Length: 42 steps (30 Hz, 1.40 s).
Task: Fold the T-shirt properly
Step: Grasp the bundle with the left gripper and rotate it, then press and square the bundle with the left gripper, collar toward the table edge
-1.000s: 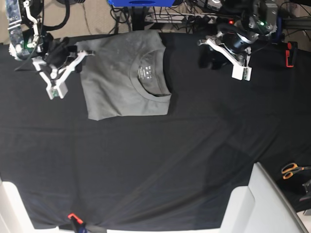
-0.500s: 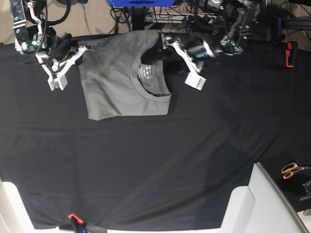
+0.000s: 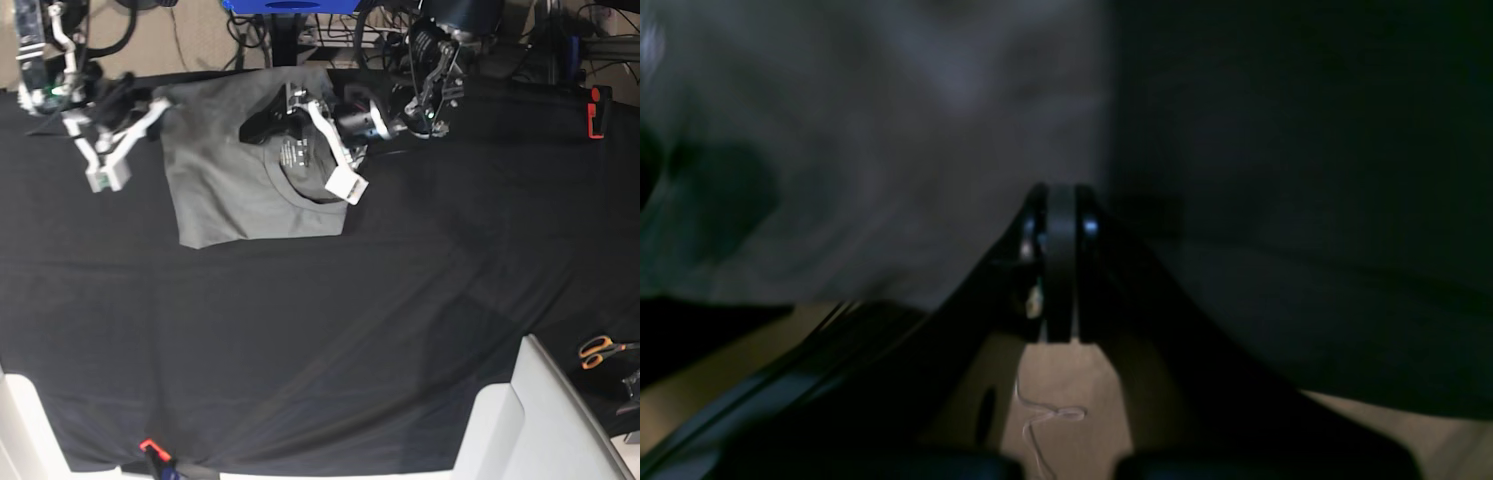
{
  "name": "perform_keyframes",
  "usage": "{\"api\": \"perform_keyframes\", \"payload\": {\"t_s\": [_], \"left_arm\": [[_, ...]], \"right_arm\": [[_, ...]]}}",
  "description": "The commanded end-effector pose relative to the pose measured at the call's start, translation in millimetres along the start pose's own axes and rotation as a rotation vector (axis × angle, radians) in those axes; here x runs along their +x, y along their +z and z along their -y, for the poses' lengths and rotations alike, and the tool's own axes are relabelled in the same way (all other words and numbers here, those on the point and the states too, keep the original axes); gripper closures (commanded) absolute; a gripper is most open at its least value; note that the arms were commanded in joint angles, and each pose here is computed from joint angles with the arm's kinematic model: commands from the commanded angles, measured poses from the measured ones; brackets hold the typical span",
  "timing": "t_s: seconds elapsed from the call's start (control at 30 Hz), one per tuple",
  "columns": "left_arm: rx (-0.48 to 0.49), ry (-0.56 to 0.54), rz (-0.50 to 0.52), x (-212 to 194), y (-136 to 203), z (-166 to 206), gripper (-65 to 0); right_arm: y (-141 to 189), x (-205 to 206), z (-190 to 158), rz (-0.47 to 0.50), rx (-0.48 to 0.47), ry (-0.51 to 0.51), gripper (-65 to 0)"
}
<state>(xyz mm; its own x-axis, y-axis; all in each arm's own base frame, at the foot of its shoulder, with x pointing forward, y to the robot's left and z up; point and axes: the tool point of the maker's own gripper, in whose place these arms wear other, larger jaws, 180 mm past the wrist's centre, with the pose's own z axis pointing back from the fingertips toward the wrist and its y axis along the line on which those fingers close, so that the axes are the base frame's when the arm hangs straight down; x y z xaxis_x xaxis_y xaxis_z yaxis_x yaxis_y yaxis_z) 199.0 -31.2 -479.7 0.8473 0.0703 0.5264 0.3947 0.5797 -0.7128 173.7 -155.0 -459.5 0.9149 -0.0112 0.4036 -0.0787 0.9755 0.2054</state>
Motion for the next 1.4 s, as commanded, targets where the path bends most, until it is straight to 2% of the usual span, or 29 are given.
{"api": "perform_keyframes", "payload": {"t_s": [0.0, 0.03, 0.07, 0.23, 0.47, 0.53, 0.7, 0.83, 1.17, 1.37], "left_arm": [[0.054, 0.011, -0.093, -25, 1, -12, -65.0], [0.055, 0.012, -0.094, -25, 1, -12, -61.1], [0.057, 0.012, -0.090, -24, 2, -13, -53.6], [0.065, 0.026, -0.097, -26, 1, -18, -0.7], [0.115, 0.032, -0.101, -22, 4, -25, 0.0], [0.135, 0.009, -0.170, -24, 11, -29, 0.0], [0.163, -0.135, -0.266, 9, 27, -32, 0.0], [0.249, -0.174, -0.346, 29, 41, -54, 0.0], [0.251, -0.644, -0.696, 60, 30, -54, 0.0], [0.298, -0.886, -0.897, 78, 33, -71, 0.0]], "right_arm": [[5, 7, 7, 0.027, -0.012, 0.001, -0.2], [7, 8, 13, 0.034, -0.026, -0.010, -0.2], [8, 10, 17, 0.040, -0.035, -0.019, -0.2], [20, 20, 50, 0.084, -0.107, -0.077, -0.2], [35, 28, 81, 0.128, -0.178, -0.131, -0.2], [35, 27, 82, 0.126, -0.179, -0.132, -0.2], [33, 27, 79, 0.122, -0.172, -0.127, -0.2], [33, 27, 78, 0.122, -0.171, -0.126, -0.2], [27, 22, 66, 0.118, -0.145, -0.157, -0.2], [25, 22, 61, 0.123, -0.135, -0.176, -0.2]]}}
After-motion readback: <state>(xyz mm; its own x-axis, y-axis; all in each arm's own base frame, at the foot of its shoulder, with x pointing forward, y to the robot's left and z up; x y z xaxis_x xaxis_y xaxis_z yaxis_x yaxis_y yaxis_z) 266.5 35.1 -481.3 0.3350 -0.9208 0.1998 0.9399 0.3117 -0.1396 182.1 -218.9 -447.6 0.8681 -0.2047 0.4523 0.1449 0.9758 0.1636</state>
